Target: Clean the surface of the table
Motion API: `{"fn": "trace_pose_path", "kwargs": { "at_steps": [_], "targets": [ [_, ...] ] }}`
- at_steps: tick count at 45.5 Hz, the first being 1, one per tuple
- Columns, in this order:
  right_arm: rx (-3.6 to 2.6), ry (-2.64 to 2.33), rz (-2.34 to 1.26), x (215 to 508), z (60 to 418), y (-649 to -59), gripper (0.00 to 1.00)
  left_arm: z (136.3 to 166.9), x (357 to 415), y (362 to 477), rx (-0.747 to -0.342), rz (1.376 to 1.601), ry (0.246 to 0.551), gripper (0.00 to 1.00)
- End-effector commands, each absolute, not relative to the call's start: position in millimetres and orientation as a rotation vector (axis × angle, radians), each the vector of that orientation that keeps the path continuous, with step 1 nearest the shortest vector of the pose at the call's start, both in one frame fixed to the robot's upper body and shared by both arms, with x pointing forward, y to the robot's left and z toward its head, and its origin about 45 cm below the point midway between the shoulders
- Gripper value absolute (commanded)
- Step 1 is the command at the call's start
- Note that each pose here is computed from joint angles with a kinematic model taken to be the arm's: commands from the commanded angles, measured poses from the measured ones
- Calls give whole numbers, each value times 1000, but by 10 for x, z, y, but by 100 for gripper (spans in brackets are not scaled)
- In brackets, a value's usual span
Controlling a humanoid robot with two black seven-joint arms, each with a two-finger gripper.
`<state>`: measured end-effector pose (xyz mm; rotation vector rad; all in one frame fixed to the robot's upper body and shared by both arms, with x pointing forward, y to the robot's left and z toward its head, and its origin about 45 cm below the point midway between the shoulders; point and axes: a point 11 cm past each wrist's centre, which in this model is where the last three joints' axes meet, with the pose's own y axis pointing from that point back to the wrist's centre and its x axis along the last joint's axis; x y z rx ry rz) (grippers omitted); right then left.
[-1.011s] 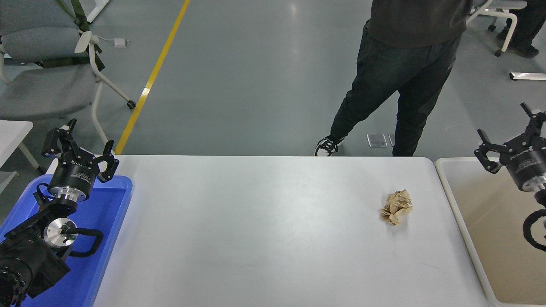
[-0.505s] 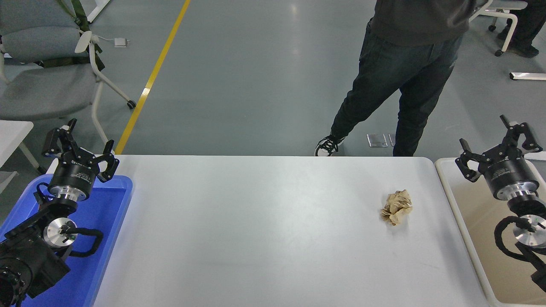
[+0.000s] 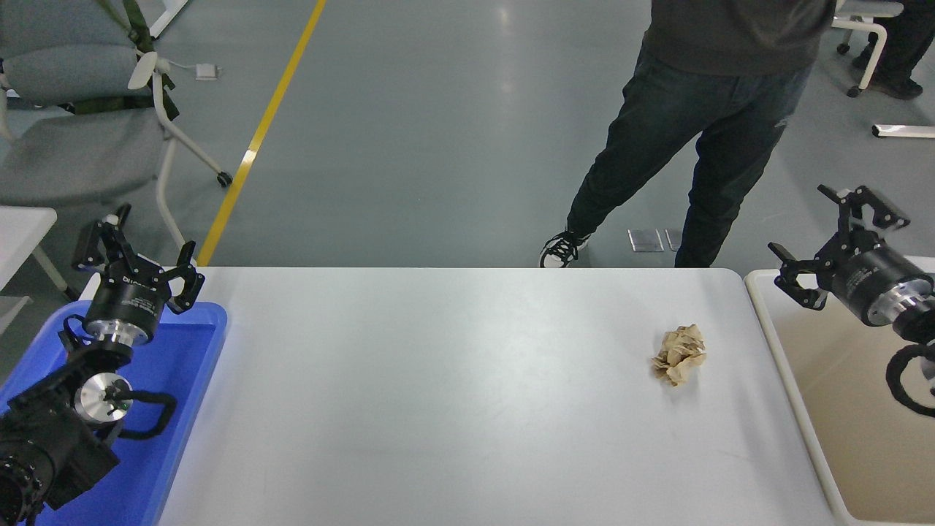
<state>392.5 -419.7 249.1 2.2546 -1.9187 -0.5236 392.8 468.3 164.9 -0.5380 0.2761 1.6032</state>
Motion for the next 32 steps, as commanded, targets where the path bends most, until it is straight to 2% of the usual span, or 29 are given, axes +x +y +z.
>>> {"fn": "trace_pose_path", "kwargs": {
  "at_steps": [1,3,4,8,14,25,32],
  "targets": [
    [2163,-1501,-368,3742,2731,-3883,99,1646,3925,4685,-539,1604,277,100],
    [2121,-1436,-352,3724,2737,-3841,99,1652,3930,4684,-540,1603,276,100],
    [2095,-1398,-353,3714,2723,-3812,99,1645,3925,4684,-537,1604,277,100],
    [2012,-1235,-348,3708,2726,-3653,99,1652,3930,4684,-540,1603,276,100],
    [1957,-1045,-297,3733,2760,-3432,99,1646,3925,4685,-539,1604,277,100],
    [1742,-801,100,3996,2625,-3087,99,1651,3930,4682,-538,1603,276,100],
    [1679,-655,189,4101,2399,-2821,99,1652,3930,4684,-540,1603,276,100]
  ]
}}
